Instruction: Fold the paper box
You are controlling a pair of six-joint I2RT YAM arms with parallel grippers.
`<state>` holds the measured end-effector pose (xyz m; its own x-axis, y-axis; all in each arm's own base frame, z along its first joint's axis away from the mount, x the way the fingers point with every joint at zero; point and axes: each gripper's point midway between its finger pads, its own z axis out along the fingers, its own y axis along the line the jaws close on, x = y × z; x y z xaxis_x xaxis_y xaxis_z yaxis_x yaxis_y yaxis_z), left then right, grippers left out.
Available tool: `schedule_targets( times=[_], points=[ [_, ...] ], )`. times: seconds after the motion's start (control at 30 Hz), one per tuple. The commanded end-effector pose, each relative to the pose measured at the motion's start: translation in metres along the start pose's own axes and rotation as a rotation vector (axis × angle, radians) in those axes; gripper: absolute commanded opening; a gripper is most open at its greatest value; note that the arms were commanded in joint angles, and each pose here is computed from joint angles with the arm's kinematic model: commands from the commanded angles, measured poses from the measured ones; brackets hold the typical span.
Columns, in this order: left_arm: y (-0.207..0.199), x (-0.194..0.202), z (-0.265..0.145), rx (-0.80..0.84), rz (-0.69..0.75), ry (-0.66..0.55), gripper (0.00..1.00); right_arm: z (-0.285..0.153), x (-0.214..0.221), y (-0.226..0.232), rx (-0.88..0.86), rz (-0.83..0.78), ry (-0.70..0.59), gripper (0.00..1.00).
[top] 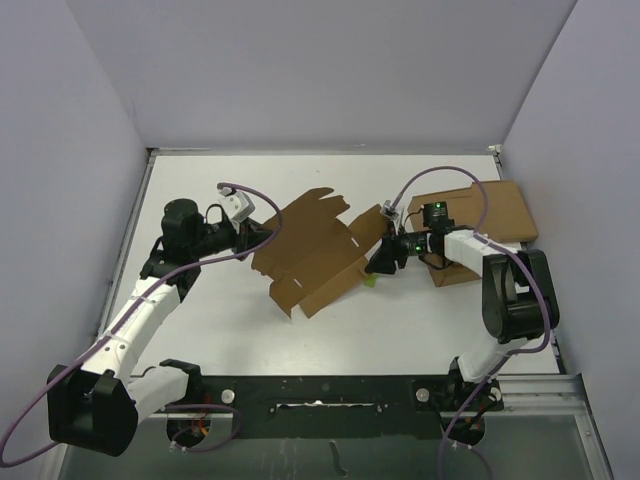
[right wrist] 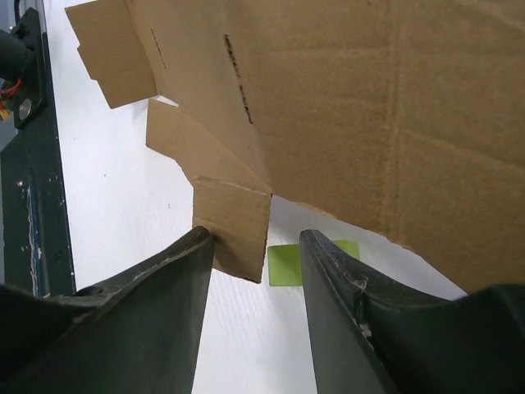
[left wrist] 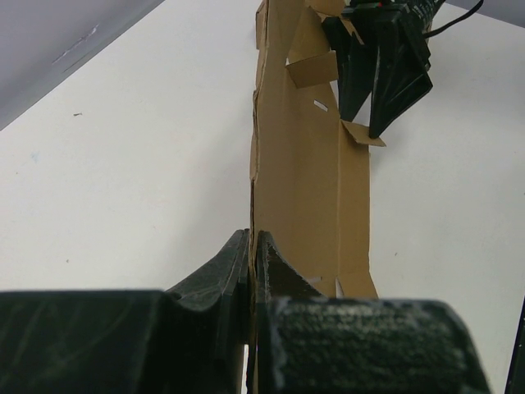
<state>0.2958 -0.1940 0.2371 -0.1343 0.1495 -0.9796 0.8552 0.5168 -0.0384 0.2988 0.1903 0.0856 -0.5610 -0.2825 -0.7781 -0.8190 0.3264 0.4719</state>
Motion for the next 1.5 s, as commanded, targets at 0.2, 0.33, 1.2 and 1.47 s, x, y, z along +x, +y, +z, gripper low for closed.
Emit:
schedule_targets(
  times=[0.2,0.33,1.2,1.47],
  points=[
    [-0.006,-0.031,-0.004,0.024,0.07,-0.103,0.0,0.014,-0.011,0.006,-0.051,-0.017,-0.038,0.3],
    [-0.005,-0.031,-0.004,0.02,0.071,-0.104,0.0,0.015,-0.014,0.01,-0.077,-0.015,-0.048,0.1],
    [0.014,-0.04,-0.008,-0.003,-0.122,-0.133,0.0,-0.064,-0.068,0.016,0.079,-0.224,-0.172,0.5],
    [0.015,-0.037,-0.005,0.043,-0.269,-0.131,0.0,-0.066,-0.073,0.005,0.116,-0.123,-0.259,0.62]
  ],
)
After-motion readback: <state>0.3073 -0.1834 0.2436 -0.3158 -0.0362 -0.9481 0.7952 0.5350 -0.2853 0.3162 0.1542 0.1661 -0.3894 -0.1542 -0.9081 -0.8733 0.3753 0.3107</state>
